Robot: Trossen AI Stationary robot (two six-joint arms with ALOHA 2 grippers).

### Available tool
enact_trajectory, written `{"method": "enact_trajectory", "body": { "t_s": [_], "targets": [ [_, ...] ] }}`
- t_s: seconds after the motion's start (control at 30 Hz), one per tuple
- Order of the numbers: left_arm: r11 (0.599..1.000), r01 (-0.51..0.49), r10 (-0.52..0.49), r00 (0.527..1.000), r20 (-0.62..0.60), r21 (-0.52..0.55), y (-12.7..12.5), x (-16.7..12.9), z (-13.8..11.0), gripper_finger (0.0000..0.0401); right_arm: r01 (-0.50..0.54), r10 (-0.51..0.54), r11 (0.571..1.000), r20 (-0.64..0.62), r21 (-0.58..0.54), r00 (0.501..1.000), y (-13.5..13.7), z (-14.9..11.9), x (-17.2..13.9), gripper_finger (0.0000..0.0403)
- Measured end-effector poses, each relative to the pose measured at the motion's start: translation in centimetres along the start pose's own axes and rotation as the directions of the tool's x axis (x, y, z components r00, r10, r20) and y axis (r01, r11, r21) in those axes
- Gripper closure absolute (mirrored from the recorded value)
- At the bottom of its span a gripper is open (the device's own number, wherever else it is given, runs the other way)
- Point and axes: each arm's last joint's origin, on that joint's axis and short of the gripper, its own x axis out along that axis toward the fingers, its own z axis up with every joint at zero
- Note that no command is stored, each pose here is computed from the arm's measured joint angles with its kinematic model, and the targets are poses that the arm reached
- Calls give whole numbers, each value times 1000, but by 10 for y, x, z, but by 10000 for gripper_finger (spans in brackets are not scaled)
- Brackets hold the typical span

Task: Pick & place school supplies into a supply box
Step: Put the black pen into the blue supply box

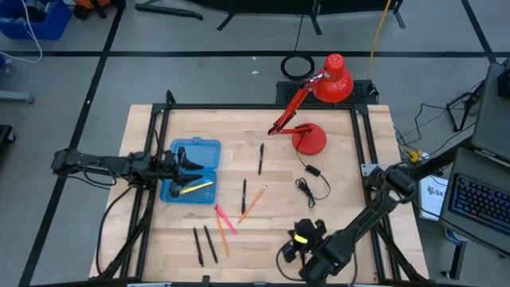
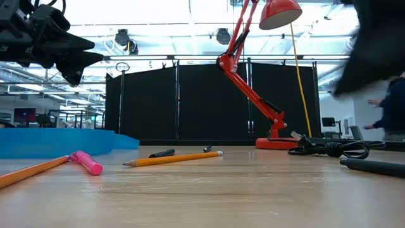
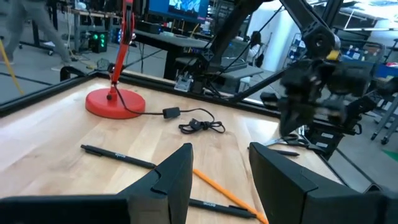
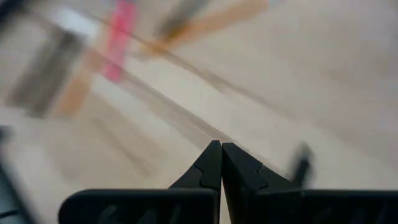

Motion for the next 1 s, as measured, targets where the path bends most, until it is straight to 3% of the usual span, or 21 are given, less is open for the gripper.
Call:
{"method": "enact_trajectory", "body": {
  "t_s": [0.1, 0.3, 0.5, 0.83, 1.0],
  "targets": [
    [1000, 0, 0, 1000, 0, 9, 0, 0, 0, 240, 66, -63, 997, -54, 44, 997, -6, -13, 4, 403],
    [1000, 1, -1, 1000, -2, 25, 0, 0, 0, 240, 45, -36, 988, -68, 145, 997, -5, -20, 1, 403],
    [1000, 7, -7, 1000, -6, 22, 0, 0, 0, 240, 74, -60, 988, -102, 137, 993, -4, -17, 5, 397],
    [1000, 26, -26, 1000, -13, -8, -1, 0, -1, 240, 137, -123, 986, -141, 95, 982, -6, -7, 15, 300],
    [1000, 24, -25, 999, -23, -12, 0, 0, -2, 240, 157, -144, 984, -135, 90, 980, -9, -6, 15, 279]
  ]
}}
